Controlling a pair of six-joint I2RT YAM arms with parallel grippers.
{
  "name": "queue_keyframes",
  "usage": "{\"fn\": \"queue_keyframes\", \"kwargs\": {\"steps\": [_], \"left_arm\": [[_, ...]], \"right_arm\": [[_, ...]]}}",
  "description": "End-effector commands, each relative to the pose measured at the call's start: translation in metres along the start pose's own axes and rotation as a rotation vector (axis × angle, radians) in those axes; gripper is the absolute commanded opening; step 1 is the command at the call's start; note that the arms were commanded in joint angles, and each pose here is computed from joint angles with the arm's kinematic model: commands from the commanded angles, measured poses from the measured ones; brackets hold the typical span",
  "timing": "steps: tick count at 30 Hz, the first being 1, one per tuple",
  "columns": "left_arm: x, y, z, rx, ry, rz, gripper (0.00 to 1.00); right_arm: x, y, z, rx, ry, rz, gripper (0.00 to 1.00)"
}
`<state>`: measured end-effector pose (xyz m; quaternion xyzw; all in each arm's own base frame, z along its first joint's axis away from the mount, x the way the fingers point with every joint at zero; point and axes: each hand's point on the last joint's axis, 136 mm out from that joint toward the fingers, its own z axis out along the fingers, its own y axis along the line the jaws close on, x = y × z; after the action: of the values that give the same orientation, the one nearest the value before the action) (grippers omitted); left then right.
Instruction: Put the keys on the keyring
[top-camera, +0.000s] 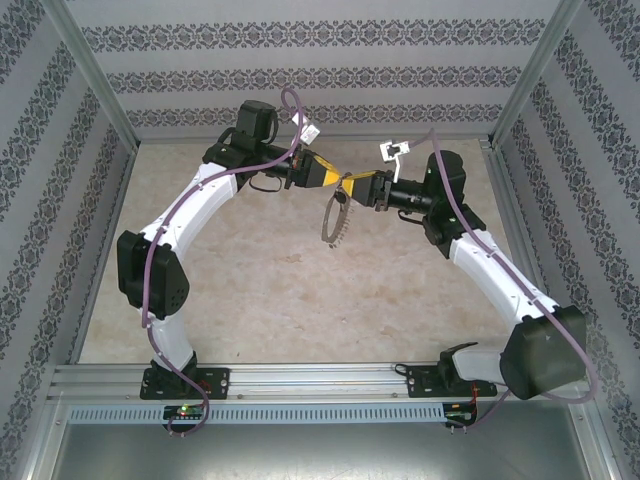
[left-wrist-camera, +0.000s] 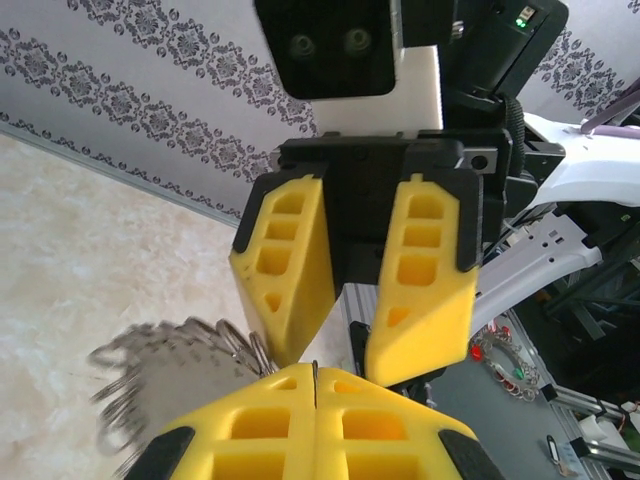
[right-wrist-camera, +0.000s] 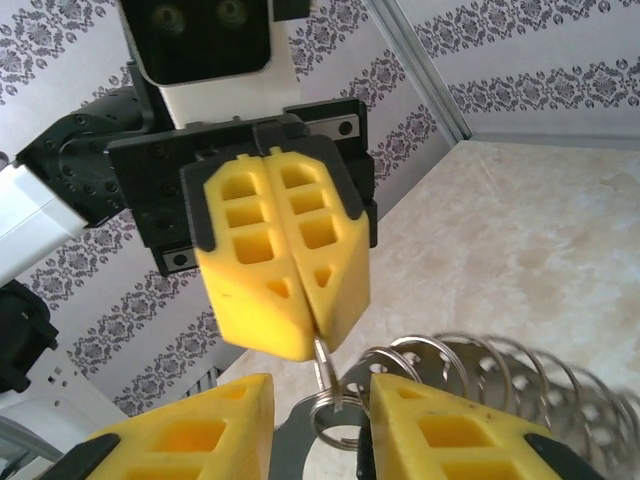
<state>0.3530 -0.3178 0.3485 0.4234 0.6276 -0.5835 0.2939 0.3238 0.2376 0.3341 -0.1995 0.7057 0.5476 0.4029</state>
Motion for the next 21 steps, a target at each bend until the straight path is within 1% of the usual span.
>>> {"fn": "queue_keyframes", "kwargs": {"steps": [1,8,10,13,14,17,18,19,21], "left_arm": [[-0.016,-0.023,-0.002,0.022,-0.026,0.082,0.0],[-0.015,-0.021,-0.001,0.022,-0.027,0.081,0.0],[-0.014,-0.021,-0.001,0.024,-0.026,0.077,0.0],[-0.013,-0.02,0.0,0.026,-0.025,0.073,0.0],[-0.013,-0.019,0.0,0.025,-0.025,0.069,0.0],[-0.011,-0.014,0.0,0.0,-0.024,0.056,0.0],[-0.011,-0.011,-0.001,-0.013,-0.024,0.052,0.06],[-0.01,-0.009,-0.003,-0.022,-0.025,0.048,0.15],[-0.011,-0.007,-0.009,-0.039,-0.03,0.047,0.26]], "right_arm": [[-0.009,0.006,0.006,-0.027,-0.031,-0.023,0.3],[-0.01,0.004,0.011,-0.034,-0.032,-0.018,0.21],[-0.012,0.004,0.011,-0.036,-0.035,-0.018,0.16],[-0.015,0.006,0.012,-0.041,-0.037,-0.025,0.02],[-0.016,0.006,0.012,-0.043,-0.036,-0.027,0.0],[-0.018,0.005,0.011,-0.045,-0.019,-0.031,0.0],[-0.019,0.003,0.01,-0.044,-0.007,-0.029,0.0],[-0.019,0.002,0.009,-0.05,0.01,-0.027,0.0],[-0.018,-0.004,0.007,-0.06,0.05,-0.008,0.0]]}}
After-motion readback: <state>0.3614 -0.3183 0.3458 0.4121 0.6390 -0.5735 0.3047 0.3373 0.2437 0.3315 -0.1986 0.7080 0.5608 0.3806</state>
